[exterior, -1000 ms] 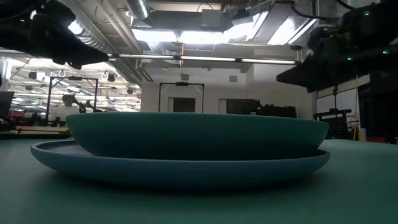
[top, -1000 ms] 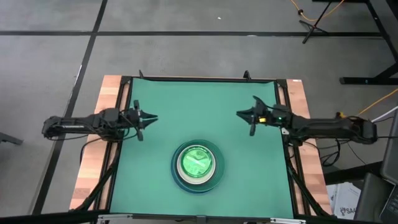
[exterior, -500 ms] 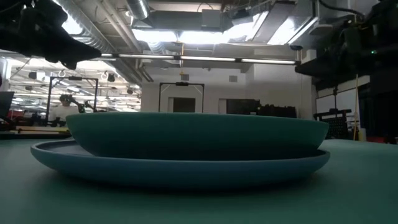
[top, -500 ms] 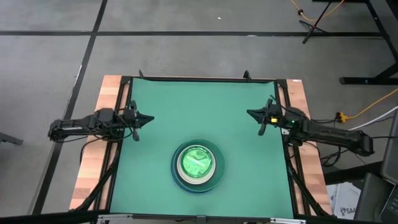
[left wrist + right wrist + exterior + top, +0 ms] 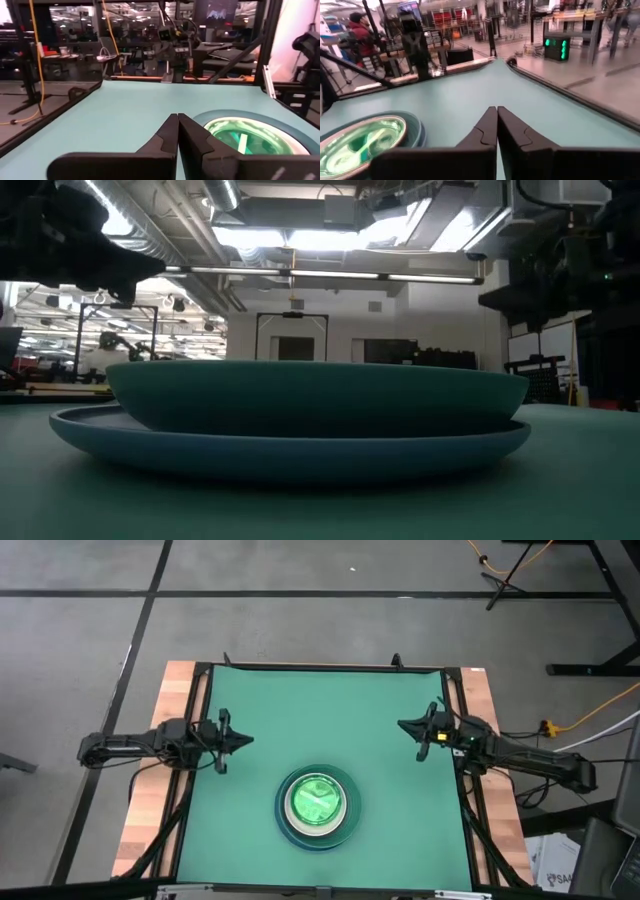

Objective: Stack plastic plates
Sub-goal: Return to Home Position

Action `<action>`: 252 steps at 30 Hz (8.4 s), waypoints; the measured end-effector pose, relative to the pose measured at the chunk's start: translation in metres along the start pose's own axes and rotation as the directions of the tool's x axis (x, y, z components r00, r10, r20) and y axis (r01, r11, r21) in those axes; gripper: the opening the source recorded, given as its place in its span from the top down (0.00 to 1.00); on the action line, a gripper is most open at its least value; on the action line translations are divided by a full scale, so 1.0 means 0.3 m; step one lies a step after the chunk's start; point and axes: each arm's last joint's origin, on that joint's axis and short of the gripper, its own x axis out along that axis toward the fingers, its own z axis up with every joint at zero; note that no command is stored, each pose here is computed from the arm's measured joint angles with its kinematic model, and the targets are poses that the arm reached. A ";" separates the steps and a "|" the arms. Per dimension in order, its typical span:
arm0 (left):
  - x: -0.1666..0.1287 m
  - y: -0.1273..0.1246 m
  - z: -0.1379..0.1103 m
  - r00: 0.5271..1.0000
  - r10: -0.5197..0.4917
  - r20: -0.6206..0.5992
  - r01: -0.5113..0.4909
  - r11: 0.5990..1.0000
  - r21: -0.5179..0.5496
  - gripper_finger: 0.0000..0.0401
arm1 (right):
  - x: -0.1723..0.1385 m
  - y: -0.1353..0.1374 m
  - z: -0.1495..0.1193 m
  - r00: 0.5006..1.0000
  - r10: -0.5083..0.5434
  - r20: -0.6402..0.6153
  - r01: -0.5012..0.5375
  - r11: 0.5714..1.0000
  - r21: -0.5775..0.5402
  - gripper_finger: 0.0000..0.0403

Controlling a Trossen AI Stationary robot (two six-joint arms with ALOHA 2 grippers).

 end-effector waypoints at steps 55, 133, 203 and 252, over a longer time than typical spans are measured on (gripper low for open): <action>0.001 0.002 -0.001 1.000 0.015 -0.004 -0.015 1.000 0.001 0.99 | -0.046 0.007 -0.004 0.997 0.071 0.023 -0.072 0.997 0.019 0.99; 0.001 0.002 -0.001 1.000 0.015 -0.004 -0.015 1.000 0.001 0.99 | -0.046 0.007 -0.004 0.997 0.071 0.022 -0.072 0.997 0.019 0.99; 0.001 0.002 -0.001 1.000 0.015 -0.004 -0.015 1.000 0.001 0.99 | -0.046 0.006 -0.004 0.997 0.071 0.022 -0.071 0.997 0.019 0.99; 0.001 0.002 -0.001 1.000 0.015 -0.004 -0.015 1.000 0.001 0.99 | -0.046 0.006 -0.005 0.997 0.071 0.021 -0.072 0.997 0.019 0.99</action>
